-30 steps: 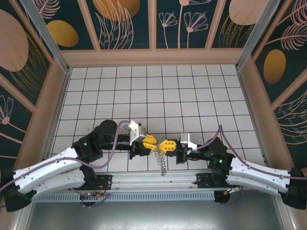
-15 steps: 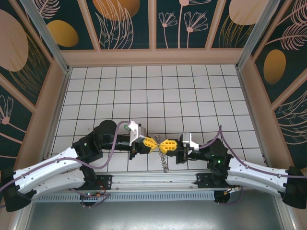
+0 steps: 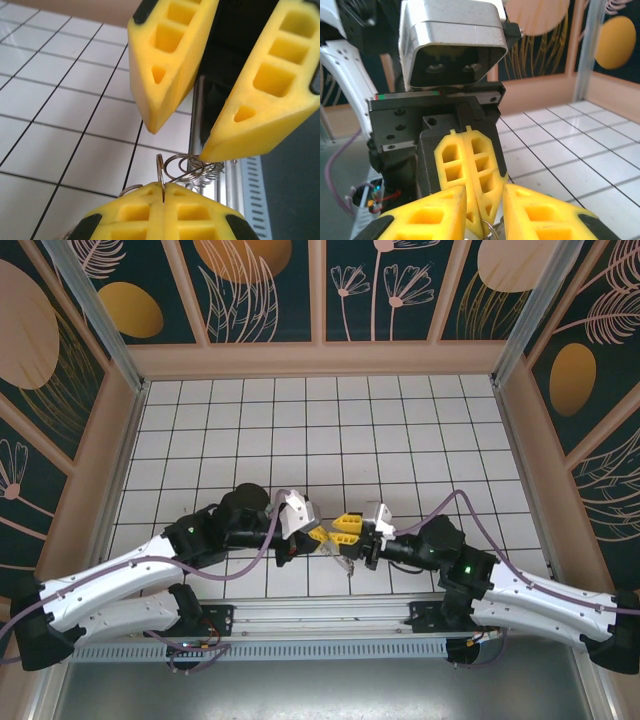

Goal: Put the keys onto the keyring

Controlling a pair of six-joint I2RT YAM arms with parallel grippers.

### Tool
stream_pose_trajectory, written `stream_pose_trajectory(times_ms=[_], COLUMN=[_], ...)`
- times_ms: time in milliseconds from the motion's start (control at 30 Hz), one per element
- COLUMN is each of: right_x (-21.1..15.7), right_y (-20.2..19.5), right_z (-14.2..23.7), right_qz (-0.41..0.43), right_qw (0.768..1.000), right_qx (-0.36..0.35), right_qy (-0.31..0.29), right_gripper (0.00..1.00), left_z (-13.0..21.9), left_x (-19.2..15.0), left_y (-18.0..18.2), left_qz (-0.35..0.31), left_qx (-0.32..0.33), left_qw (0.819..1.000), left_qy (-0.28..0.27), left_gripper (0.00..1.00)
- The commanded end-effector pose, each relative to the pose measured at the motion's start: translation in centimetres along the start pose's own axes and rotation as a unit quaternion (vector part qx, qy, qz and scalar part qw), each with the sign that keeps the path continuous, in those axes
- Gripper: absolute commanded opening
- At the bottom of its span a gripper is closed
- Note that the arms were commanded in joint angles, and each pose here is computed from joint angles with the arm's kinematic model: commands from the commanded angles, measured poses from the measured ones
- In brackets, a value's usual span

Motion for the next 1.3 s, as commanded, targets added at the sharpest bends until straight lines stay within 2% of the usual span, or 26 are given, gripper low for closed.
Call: stream_pose_trajectory(times_ms=[0,167,333,367,700,1267], right_x=[-1.0,-2.2,-2.5,-2.5,-1.8,-0.7], right_y=[-0.6,-0.2,0.4,0.6,0.9,1.4], right_z=[0.4,0.4,0.2,0.1,-0.2,-2.3], right_qz=[0.012,0.004,0.009,0.01,0.024,0.049], right_qw=[0.998,0.996,0.996,0.996,0.997,0.998], right_qx=[-0.047,-0.032,-0.006,-0.001,0.004,0.028], right_qy=[0.05,0.084,0.087,0.085,0.073,0.04], right_gripper=[0.26,0.29,0.29,0.29,0.29,0.26], left_z=[0.9,1.6,1.7,2.0,2.0,2.3], left_x=[1.1,1.1,0.5,1.4,1.0,1.0], left_y=[0.3,0.2,-0.3,-0.2,-0.2,-0.5], left_qz=[-0.027,-0.03,-0.023,-0.027,-0.035,-0.037], left_qx=[0.016,0.008,-0.015,-0.014,-0.016,-0.021], left_qw=[0.999,0.998,0.995,0.996,0.994,0.995], left_qy=[0.012,0.061,0.093,0.085,0.107,0.092], left_gripper=[0.0,0.0,0.0,0.0,0.0,0.0])
Point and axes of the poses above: each hand's point on the last joint's axis, 136 mm out from that joint toward the fingers, its own z axis back along the fingers, its own y axis along the line the jaws close on, x = y × z, the point moved 7 cm from there along z, back along the fingers, and after that the axes turned 13 degrees about -z, right-handed, at the moved point
